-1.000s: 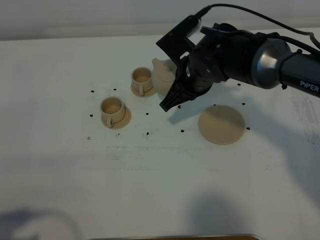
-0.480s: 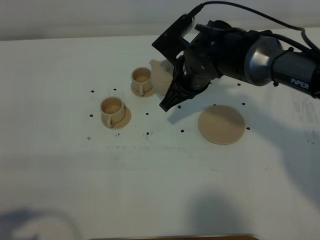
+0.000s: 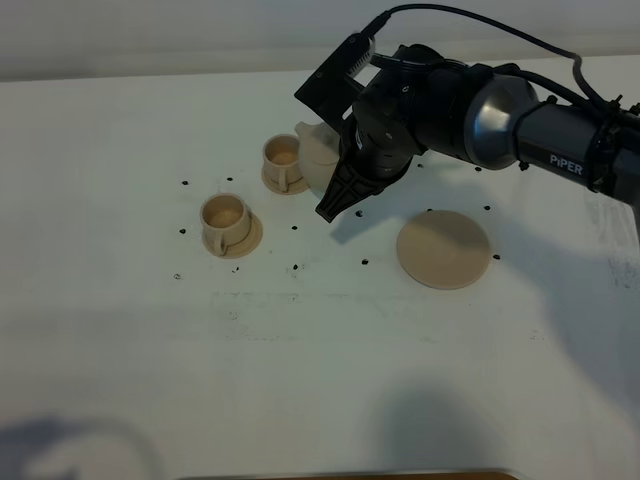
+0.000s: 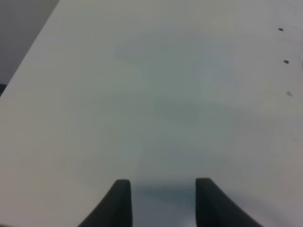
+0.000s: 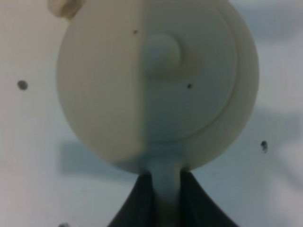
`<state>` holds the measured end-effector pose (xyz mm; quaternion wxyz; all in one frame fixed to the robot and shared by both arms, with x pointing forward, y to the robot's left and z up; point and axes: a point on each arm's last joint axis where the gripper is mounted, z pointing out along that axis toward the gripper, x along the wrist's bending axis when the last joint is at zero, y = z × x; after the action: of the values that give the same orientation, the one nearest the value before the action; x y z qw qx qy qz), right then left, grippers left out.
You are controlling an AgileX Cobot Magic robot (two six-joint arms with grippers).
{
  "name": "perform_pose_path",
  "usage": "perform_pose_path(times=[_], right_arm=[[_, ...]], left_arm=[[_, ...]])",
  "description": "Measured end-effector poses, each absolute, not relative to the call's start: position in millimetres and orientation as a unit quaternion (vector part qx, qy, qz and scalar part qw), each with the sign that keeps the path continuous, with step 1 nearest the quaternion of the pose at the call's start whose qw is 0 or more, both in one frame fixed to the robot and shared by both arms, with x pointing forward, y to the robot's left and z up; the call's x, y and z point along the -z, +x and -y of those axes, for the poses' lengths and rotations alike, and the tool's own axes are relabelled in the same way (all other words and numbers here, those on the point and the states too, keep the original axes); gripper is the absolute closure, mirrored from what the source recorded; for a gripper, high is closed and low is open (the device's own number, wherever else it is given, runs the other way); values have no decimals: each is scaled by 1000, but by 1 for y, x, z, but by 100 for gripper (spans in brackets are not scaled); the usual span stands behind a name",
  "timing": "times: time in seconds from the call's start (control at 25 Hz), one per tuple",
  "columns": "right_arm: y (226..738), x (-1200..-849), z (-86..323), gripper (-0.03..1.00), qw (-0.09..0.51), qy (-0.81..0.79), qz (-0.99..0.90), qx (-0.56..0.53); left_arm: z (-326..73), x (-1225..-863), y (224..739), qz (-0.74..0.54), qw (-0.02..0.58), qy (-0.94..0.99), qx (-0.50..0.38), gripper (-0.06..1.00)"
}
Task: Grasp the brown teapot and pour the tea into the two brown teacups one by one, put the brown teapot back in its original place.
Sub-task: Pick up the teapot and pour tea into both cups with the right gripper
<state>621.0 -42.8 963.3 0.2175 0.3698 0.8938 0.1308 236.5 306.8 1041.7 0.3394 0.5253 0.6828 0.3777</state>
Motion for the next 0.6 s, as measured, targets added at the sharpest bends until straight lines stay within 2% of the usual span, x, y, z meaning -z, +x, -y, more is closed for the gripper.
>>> perform_pose_path(times=[0.6], right_arm=[[627, -954, 46, 86, 257, 327, -905, -93]], left_arm=[[-307, -1042, 237, -683, 339, 525, -378, 63]])
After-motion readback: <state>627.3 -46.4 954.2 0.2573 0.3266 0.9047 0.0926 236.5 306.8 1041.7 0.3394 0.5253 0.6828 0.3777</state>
